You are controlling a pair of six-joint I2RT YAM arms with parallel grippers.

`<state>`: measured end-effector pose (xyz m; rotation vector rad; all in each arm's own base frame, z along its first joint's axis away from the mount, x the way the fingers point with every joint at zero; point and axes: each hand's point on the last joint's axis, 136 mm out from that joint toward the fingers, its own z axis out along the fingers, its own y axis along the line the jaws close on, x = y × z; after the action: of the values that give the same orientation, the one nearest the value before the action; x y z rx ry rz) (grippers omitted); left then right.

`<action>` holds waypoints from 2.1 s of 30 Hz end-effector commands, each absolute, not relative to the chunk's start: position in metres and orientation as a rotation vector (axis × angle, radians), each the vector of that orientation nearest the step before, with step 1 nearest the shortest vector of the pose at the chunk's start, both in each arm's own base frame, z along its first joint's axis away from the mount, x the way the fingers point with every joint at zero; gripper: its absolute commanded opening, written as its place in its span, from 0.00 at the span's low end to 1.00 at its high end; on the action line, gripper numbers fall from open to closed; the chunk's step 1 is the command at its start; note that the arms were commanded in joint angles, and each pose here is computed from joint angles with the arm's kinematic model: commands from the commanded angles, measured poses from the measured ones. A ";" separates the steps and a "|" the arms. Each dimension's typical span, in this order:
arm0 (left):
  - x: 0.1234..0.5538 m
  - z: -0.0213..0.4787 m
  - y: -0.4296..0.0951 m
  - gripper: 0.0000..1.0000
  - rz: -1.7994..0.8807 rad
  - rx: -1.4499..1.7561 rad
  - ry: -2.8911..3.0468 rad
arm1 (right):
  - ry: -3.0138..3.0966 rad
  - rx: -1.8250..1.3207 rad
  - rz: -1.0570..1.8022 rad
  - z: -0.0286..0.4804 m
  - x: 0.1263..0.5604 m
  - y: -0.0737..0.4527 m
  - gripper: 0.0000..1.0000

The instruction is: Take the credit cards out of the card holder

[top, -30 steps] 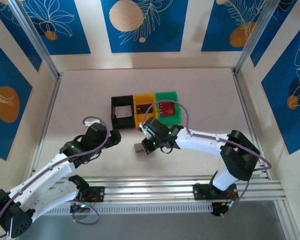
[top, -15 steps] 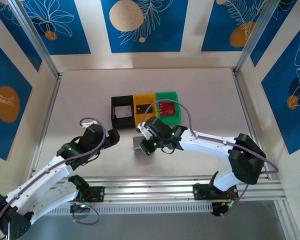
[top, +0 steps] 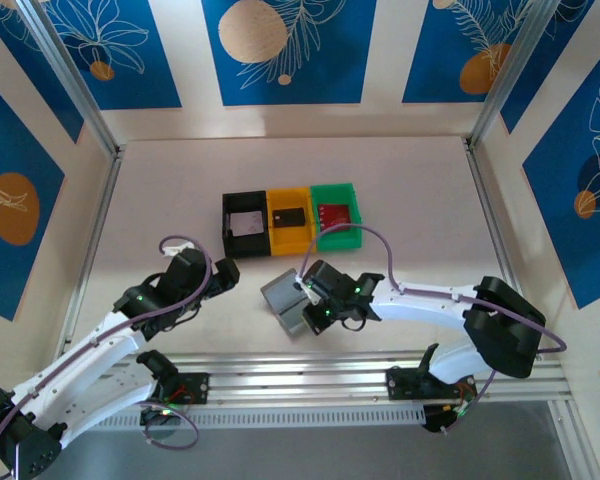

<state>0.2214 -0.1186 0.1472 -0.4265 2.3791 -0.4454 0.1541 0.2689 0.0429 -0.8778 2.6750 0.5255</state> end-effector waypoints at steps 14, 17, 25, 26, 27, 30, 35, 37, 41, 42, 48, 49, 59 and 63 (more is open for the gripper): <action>0.213 0.135 -0.128 0.95 -0.497 -0.440 2.412 | 2.684 -0.583 0.530 0.071 0.203 0.243 0.00; 0.212 0.134 -0.130 0.95 -0.506 -0.439 2.414 | 2.630 -0.595 0.523 0.085 0.212 0.245 0.00; 0.210 0.129 -0.143 0.93 -0.537 -0.416 2.430 | 2.702 -0.505 0.547 0.065 0.230 0.234 0.00; 0.210 0.129 -0.145 0.93 -0.541 -0.410 2.432 | 2.713 -0.490 0.541 0.061 0.232 0.232 0.00; 0.210 0.130 -0.149 0.93 -0.553 -0.405 2.430 | 2.722 -0.480 0.529 0.058 0.233 0.230 0.00; 0.210 0.131 -0.161 0.92 -0.593 -0.382 2.431 | 2.753 -0.440 0.511 0.051 0.236 0.225 0.00; 0.210 0.139 -0.185 0.92 -0.648 -0.325 2.424 | 2.779 -0.408 0.549 0.050 0.234 0.226 0.06; 0.211 0.143 -0.195 0.92 -0.661 -0.295 2.424 | 2.756 -0.399 0.584 0.058 0.233 0.228 0.13; 0.212 0.147 -0.215 0.92 -0.691 -0.248 2.427 | 2.701 -0.371 0.642 0.074 0.232 0.228 0.24; 0.212 0.148 -0.220 0.92 -0.701 -0.239 2.429 | 2.696 -0.360 0.658 0.077 0.232 0.228 0.26; 0.213 0.155 -0.244 0.92 -0.716 -0.179 2.427 | 2.715 -0.286 0.753 0.088 0.223 0.233 0.23; 0.213 0.155 -0.247 0.91 -0.721 -0.174 2.429 | 2.706 -0.279 0.805 0.091 0.220 0.239 0.21; 0.217 0.138 -0.279 0.88 -0.787 -0.165 2.488 | 2.748 -0.073 0.985 0.077 0.213 0.254 0.00; 0.218 0.134 -0.296 0.85 -0.887 -0.134 2.468 | 2.768 -0.021 1.017 0.065 0.211 0.256 0.00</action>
<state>0.2171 -0.2726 0.1206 -0.1629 2.5149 -0.7408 0.2151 0.2509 0.0695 -0.0886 2.7523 0.9361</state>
